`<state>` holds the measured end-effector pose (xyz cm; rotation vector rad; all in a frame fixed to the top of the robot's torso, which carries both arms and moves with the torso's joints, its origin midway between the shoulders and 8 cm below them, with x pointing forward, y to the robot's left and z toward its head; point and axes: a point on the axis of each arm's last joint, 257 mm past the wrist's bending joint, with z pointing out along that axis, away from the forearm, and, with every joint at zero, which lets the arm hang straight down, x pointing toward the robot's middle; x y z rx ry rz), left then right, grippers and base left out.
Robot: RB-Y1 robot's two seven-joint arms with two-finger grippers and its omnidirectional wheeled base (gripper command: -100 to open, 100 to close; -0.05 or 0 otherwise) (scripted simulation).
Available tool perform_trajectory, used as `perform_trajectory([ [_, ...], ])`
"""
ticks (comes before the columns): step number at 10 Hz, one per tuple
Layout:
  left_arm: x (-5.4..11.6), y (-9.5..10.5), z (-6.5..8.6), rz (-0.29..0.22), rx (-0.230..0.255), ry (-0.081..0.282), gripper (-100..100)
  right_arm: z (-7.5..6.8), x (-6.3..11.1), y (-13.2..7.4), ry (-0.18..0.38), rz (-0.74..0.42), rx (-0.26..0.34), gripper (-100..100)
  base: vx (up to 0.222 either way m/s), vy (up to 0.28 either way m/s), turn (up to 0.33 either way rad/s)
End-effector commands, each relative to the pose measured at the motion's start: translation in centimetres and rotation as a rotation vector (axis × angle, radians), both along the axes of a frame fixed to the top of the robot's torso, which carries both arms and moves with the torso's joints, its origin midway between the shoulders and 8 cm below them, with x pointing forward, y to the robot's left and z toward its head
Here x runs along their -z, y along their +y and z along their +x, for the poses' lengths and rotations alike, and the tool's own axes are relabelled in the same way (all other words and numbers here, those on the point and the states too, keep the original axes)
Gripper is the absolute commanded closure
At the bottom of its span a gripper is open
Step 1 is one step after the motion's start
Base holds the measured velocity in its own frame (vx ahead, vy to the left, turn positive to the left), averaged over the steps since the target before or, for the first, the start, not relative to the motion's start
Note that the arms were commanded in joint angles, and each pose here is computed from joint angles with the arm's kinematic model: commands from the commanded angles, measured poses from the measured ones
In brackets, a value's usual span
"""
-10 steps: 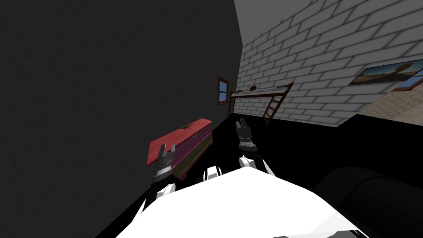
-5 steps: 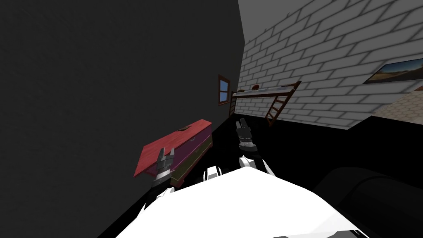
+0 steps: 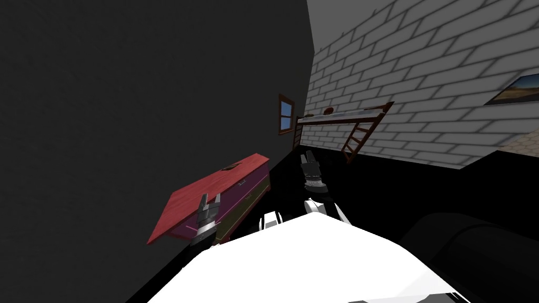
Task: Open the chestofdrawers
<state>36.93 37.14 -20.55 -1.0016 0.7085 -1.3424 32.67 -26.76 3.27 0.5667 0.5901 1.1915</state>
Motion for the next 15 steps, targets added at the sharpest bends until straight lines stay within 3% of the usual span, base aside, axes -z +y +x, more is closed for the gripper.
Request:
perform_trajectory([
  [1,1.8,0.9,-0.5,-0.020,-0.018,0.024,-100,0.0,0.0,0.0,0.000,0.000,0.000,0,0.114,-0.055,0.023],
  [6,5.4,2.9,-2.0,-0.067,-0.063,0.063,-100,0.0,0.0,0.0,0.000,0.000,0.000,0,0.122,-0.075,0.031],
  [10,9.3,4.5,-4.3,-0.137,-0.124,0.098,-100,0.0,0.0,0.0,0.000,0.000,0.000,0,0.163,-0.110,0.044],
  [15,14.2,4.4,-7.2,-0.244,-0.198,0.146,-100,0.0,0.0,0.0,0.000,0.000,0.000,0,0.148,-0.092,0.033],
])
